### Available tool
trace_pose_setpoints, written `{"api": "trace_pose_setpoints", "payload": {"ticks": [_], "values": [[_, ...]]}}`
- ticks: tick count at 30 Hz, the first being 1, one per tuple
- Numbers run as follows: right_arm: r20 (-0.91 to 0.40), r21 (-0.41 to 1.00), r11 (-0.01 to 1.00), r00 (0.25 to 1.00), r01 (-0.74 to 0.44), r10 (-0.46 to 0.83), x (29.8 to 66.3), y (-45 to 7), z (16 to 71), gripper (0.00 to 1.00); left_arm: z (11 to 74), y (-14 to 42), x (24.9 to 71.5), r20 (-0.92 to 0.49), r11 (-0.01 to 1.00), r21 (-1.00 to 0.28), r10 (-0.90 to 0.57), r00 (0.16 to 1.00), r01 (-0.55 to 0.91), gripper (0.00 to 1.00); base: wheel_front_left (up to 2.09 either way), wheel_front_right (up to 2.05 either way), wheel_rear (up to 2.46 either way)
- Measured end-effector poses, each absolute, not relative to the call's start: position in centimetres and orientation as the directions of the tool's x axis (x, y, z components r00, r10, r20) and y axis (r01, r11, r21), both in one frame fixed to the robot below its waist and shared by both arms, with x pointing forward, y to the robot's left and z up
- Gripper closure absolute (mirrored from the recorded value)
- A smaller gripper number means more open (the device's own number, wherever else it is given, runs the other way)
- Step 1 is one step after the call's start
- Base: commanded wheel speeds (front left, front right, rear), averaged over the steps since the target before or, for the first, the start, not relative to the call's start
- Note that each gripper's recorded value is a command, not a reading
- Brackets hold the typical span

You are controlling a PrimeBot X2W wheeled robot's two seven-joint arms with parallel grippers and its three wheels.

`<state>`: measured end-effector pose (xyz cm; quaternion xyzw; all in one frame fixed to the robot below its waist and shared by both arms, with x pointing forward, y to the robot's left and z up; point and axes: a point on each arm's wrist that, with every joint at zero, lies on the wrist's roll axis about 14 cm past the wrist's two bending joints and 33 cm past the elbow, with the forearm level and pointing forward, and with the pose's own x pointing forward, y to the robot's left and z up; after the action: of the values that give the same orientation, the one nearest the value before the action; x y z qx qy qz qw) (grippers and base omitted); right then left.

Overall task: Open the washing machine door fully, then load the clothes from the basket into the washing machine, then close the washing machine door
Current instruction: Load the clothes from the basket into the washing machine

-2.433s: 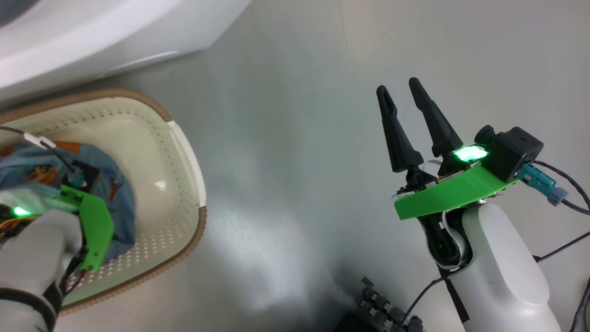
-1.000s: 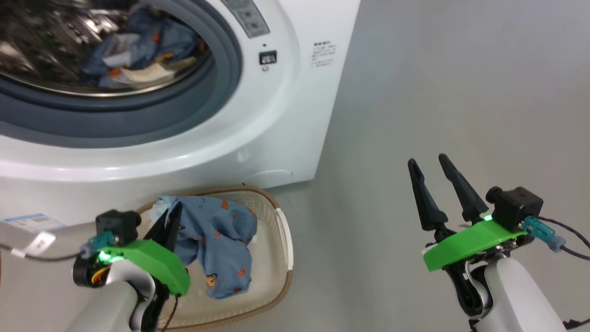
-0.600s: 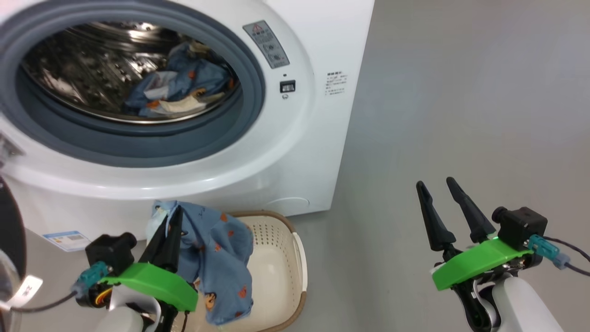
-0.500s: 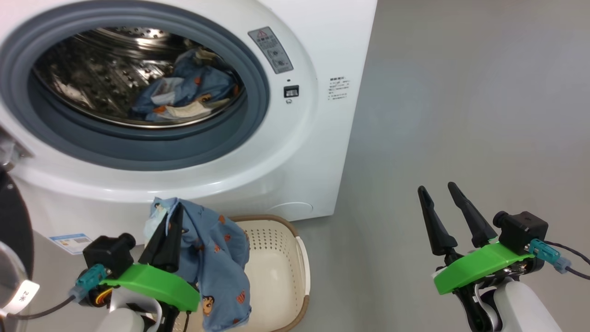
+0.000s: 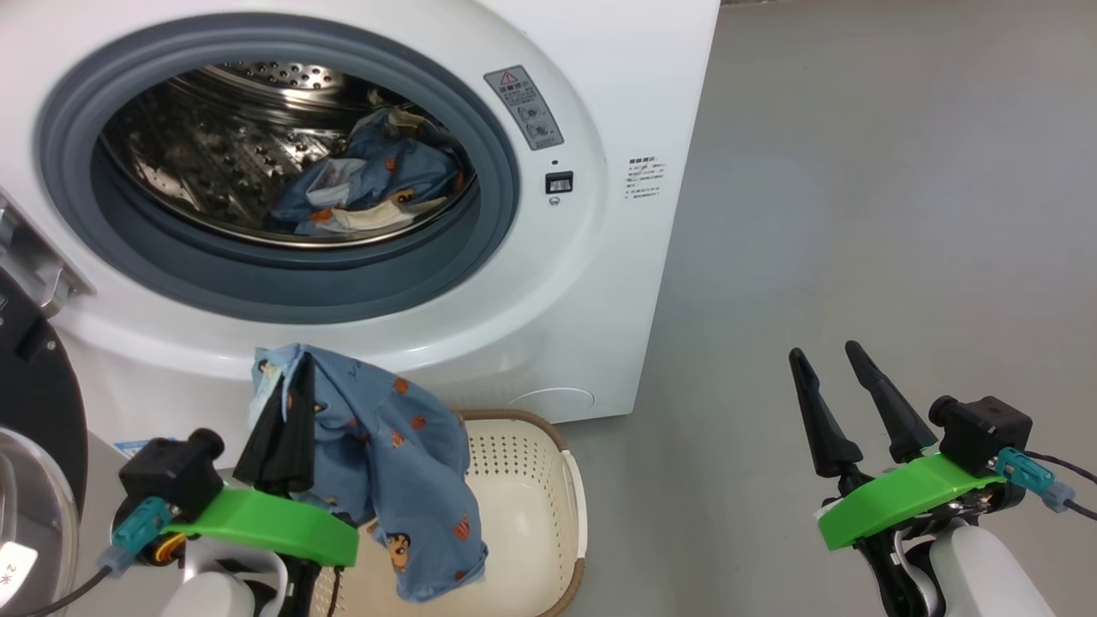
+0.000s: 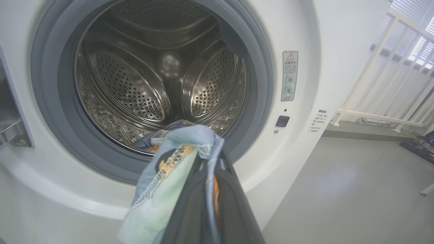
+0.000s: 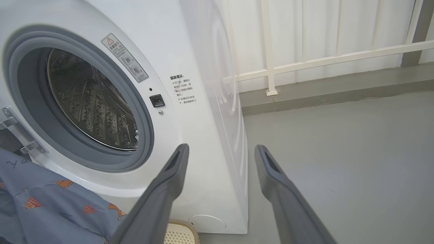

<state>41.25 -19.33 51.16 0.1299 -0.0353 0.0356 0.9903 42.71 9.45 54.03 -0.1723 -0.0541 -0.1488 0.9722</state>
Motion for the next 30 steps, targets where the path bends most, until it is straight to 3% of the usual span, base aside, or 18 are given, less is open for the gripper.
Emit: {"api": "trace_pose_setpoints", "payload": {"ticks": [11, 20, 30], "values": [[0.074, 0.247, 0.966, 0.995, -0.079, 0.063, 41.4, -19.5, 50.9, 0.0, 53.3, 10.4, 43.6, 0.135, 0.908, -0.313, -0.248, 0.959, 0.279, 1.0, 0.0, 0.0, 0.0], [0.027, 0.246, 0.966, 0.997, -0.075, 0.071, 42.4, -19.3, 49.1, 0.0, 57.9, 10.3, 49.3, 0.265, 0.91, -0.28, -0.232, 0.936, 0.305, 1.0, 0.0, 0.0, 0.0], [-0.006, 0.254, 0.965, 0.998, -0.057, 0.061, 44.6, -19.2, 47.3, 0.0, 52.3, 8.9, 56.9, 0.105, 0.92, -0.237, -0.295, 0.95, 0.312, 1.0, 0.0, 0.0, 0.0]]}}
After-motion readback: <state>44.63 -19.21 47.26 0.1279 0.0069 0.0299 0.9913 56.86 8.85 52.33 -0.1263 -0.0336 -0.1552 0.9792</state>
